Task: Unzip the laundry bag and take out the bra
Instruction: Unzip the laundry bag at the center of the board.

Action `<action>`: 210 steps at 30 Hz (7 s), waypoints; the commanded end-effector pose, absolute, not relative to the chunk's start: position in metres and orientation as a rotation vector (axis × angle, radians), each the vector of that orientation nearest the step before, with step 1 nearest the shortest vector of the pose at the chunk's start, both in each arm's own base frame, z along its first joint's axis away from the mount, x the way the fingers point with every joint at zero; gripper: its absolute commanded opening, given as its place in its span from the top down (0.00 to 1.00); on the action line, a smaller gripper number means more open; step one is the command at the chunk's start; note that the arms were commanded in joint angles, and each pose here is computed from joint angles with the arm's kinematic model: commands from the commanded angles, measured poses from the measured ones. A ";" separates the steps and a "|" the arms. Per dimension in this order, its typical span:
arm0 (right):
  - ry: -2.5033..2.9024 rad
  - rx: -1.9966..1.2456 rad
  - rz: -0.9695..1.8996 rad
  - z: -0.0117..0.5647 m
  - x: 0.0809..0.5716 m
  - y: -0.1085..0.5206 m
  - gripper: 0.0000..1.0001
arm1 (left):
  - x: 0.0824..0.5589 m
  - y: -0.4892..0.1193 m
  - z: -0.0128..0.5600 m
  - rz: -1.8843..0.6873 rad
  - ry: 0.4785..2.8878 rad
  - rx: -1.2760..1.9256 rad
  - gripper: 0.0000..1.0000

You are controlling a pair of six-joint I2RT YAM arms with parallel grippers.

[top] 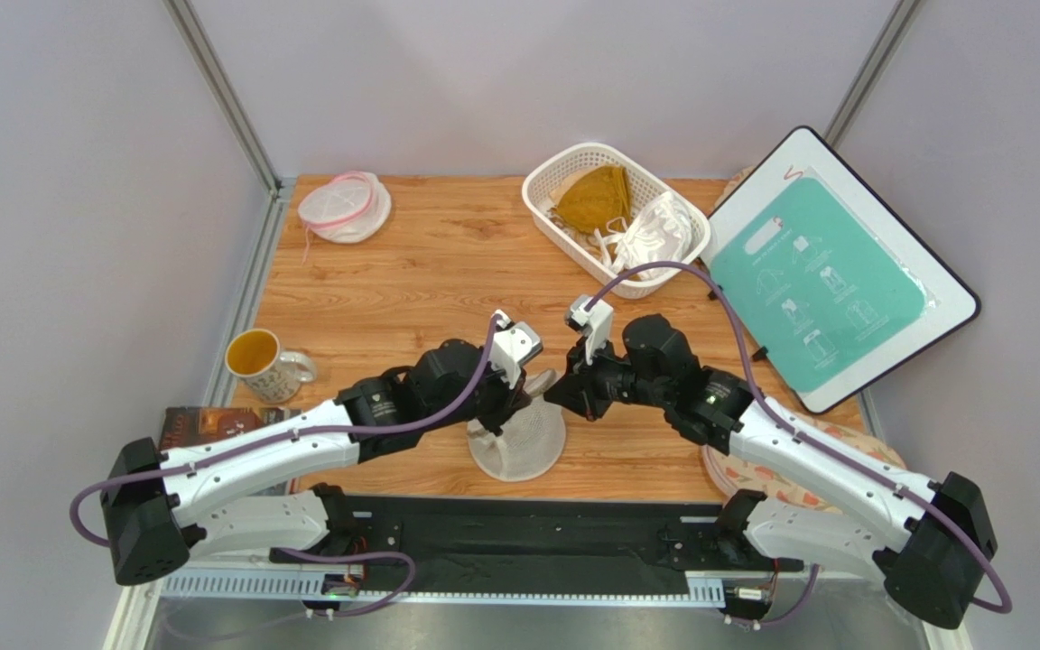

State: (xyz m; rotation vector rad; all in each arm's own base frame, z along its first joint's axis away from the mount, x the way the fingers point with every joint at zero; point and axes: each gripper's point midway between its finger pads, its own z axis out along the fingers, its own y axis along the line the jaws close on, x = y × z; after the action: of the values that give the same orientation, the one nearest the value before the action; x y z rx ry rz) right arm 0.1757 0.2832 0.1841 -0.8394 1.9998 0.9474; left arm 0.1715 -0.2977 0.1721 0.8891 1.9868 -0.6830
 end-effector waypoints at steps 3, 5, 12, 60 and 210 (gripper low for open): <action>2.017 -0.801 0.944 0.182 0.185 0.280 1.00 | 0.164 -0.283 0.179 -0.681 1.905 0.926 1.00; 2.026 -0.788 0.943 0.180 0.188 0.277 1.00 | 0.161 -0.278 0.184 -0.687 1.873 0.930 1.00; 2.049 -0.775 0.946 0.176 0.195 0.275 1.00 | 0.152 -0.265 0.192 -0.711 1.791 0.933 1.00; 2.017 -0.779 0.968 0.187 0.165 0.268 1.00 | 0.154 -0.314 0.183 -0.817 1.993 0.921 0.29; 2.090 -0.762 0.916 0.178 0.175 0.247 1.00 | 0.157 -0.339 0.200 -0.688 1.836 1.149 1.00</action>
State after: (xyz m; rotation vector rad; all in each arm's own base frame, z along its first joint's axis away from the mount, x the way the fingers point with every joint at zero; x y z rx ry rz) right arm 0.1707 0.2440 0.1732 -0.7417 2.1242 0.9205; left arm 0.1592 -0.3390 0.1809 1.1462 1.9388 -0.6748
